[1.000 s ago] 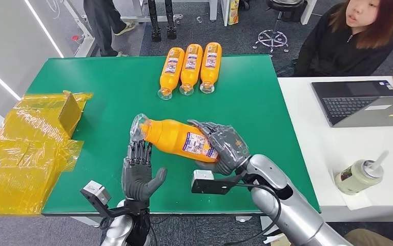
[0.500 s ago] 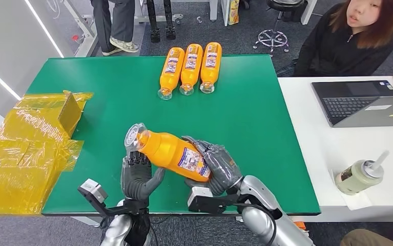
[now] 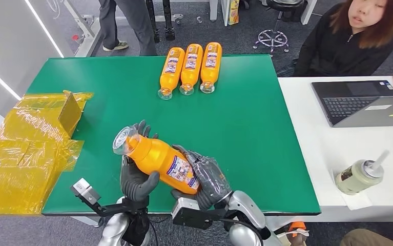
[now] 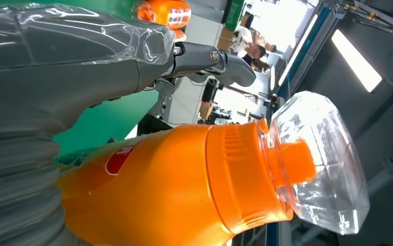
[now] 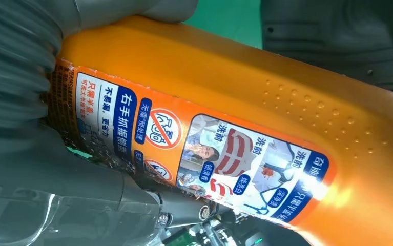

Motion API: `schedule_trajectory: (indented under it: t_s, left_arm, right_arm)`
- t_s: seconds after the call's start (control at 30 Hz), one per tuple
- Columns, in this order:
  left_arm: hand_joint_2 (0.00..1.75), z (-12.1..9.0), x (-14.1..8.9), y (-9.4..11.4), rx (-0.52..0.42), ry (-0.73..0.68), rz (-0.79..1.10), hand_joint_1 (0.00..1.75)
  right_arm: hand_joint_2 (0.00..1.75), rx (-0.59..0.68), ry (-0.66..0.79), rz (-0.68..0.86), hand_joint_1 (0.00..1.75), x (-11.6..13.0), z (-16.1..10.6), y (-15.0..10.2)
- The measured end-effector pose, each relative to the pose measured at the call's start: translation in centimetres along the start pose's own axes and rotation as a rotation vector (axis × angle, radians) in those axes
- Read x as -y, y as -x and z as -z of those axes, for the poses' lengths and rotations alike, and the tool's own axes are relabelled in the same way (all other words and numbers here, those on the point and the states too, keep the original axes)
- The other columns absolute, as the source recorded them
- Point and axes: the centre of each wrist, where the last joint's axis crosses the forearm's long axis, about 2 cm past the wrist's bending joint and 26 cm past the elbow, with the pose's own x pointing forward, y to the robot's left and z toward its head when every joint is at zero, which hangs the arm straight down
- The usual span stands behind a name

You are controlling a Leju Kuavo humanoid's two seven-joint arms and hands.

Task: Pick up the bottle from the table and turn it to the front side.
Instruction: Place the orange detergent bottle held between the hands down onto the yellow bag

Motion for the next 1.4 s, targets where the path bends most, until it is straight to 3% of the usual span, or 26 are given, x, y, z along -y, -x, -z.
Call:
schedule_trajectory:
  t_s: [0.37,0.43,0.47,0.57,0.6,1.17,1.3,1.4]
  left_arm:
    - [1.75,0.8,0.6,-0.2,0.01,0.034,-0.027,0.0]
    - [1.75,1.0,0.9,-0.2,0.012,0.039,-0.036,0.08]
    - [1.75,1.0,0.9,-0.2,0.013,0.039,-0.037,0.42]
    - [1.75,1.2,0.9,-0.3,0.016,0.039,-0.038,1.64]
    - [1.75,1.3,0.9,-0.3,0.018,0.04,-0.038,1.74]
    - [1.75,3.0,1.5,-0.7,0.031,0.084,-0.047,1.75]
    - [1.75,3.2,1.7,-0.6,0.026,0.096,-0.051,1.75]
    - [1.75,3.4,1.8,-0.6,0.025,0.103,-0.056,1.75]
  right_arm:
    - [1.75,0.018,-0.002,0.066,1.75,-0.9,-0.1,-1.5]
    - [1.75,0.029,-0.007,0.11,1.75,-1.1,0.0,-1.9]
    - [1.75,0.03,-0.008,0.118,1.75,-1.1,0.1,-1.9]
    - [1.75,0.022,-0.008,0.132,1.75,-1.0,0.3,-2.2]
    - [1.75,0.017,-0.006,0.134,1.75,-1.0,0.3,-2.3]
    - [1.75,-0.041,0.042,0.102,1.72,0.0,-0.1,-4.0]
    - [1.75,-0.052,0.051,0.097,0.0,0.0,-0.4,-4.2]
    - [1.75,-0.059,0.056,0.088,0.0,0.1,-0.7,-4.5]
